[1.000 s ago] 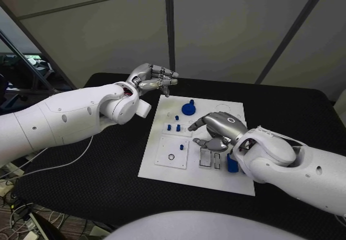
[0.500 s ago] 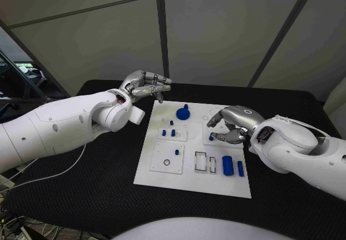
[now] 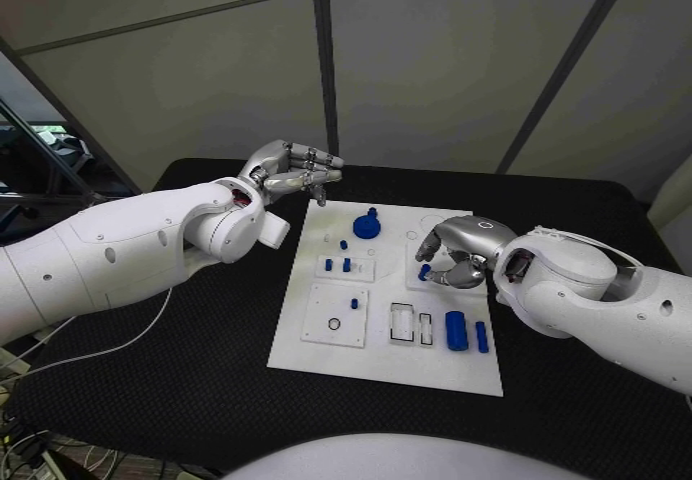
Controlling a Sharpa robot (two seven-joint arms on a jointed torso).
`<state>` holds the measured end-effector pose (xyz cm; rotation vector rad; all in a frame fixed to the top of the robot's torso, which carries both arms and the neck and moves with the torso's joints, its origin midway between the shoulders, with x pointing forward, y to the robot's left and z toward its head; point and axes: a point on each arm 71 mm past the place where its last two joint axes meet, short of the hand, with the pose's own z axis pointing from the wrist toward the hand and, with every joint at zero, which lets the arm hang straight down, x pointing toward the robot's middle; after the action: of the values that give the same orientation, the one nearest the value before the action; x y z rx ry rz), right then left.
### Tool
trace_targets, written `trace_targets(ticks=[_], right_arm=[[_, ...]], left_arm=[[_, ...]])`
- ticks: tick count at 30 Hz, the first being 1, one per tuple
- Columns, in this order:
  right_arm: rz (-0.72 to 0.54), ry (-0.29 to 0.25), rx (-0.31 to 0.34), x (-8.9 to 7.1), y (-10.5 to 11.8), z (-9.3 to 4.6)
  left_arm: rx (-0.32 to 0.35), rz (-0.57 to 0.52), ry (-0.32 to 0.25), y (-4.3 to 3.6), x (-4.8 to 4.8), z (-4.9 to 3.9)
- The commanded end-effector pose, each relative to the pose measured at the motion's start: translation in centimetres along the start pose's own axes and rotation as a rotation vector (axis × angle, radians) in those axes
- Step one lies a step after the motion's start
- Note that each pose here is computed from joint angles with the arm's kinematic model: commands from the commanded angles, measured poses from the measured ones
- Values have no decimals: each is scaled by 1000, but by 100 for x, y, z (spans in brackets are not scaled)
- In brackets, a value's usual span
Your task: Assemble the parts on the task board
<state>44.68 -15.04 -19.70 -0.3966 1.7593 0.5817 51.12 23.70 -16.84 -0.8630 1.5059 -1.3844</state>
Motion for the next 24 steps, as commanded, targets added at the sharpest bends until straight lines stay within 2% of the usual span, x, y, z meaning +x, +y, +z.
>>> trace_targets(ticks=[1, 24], right_arm=[[-31, 44, 4, 26, -2, 19], [-72, 61, 14, 62, 4, 102]], left_arm=[[3, -5, 11, -11, 11, -1], [4, -4, 8, -12, 4, -5]])
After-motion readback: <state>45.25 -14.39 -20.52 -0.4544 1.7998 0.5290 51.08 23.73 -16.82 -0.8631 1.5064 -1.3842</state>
